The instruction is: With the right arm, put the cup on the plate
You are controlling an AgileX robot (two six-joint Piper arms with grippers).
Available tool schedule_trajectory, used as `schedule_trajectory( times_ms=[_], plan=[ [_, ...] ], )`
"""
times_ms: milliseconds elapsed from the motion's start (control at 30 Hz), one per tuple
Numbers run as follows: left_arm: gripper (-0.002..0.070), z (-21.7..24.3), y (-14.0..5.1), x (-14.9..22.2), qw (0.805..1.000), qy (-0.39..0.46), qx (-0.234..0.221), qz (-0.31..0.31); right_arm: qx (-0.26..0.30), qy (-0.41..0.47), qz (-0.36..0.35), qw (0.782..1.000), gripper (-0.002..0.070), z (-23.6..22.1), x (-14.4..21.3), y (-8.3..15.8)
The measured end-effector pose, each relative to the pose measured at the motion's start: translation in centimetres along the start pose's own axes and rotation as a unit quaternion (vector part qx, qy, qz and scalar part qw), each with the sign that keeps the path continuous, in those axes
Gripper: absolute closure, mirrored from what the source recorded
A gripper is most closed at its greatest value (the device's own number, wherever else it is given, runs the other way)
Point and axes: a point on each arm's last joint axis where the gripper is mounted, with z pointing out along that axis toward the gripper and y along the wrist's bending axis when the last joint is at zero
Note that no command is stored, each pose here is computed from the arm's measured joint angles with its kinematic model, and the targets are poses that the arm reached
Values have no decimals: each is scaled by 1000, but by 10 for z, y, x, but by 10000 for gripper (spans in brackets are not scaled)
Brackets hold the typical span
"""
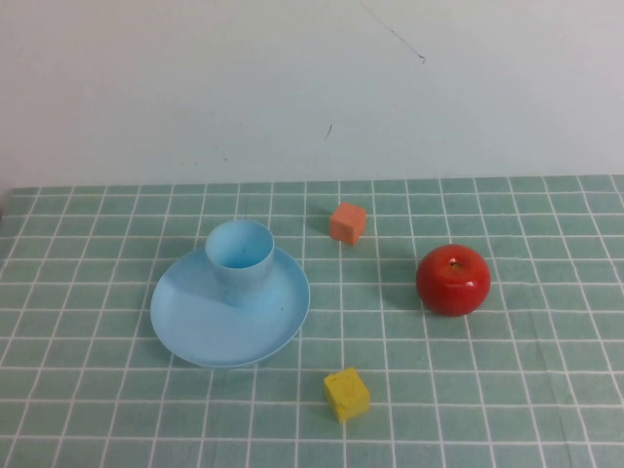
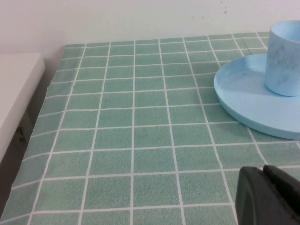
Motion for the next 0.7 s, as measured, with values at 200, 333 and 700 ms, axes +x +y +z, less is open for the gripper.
schedule_trajectory(
  times_ms=[200,333,700],
  plan=[
    [678,0,0,0,1000,0,0,0,-2,-16,-1,1000,679,-2,-2,0],
    [678,0,0,0,1000,0,0,0,-2,-61,-14,998,679,-16,-7,-4],
    [678,0,0,0,1000,0,0,0,150,-135,-64,977,679,-69,12,-30]
  ],
)
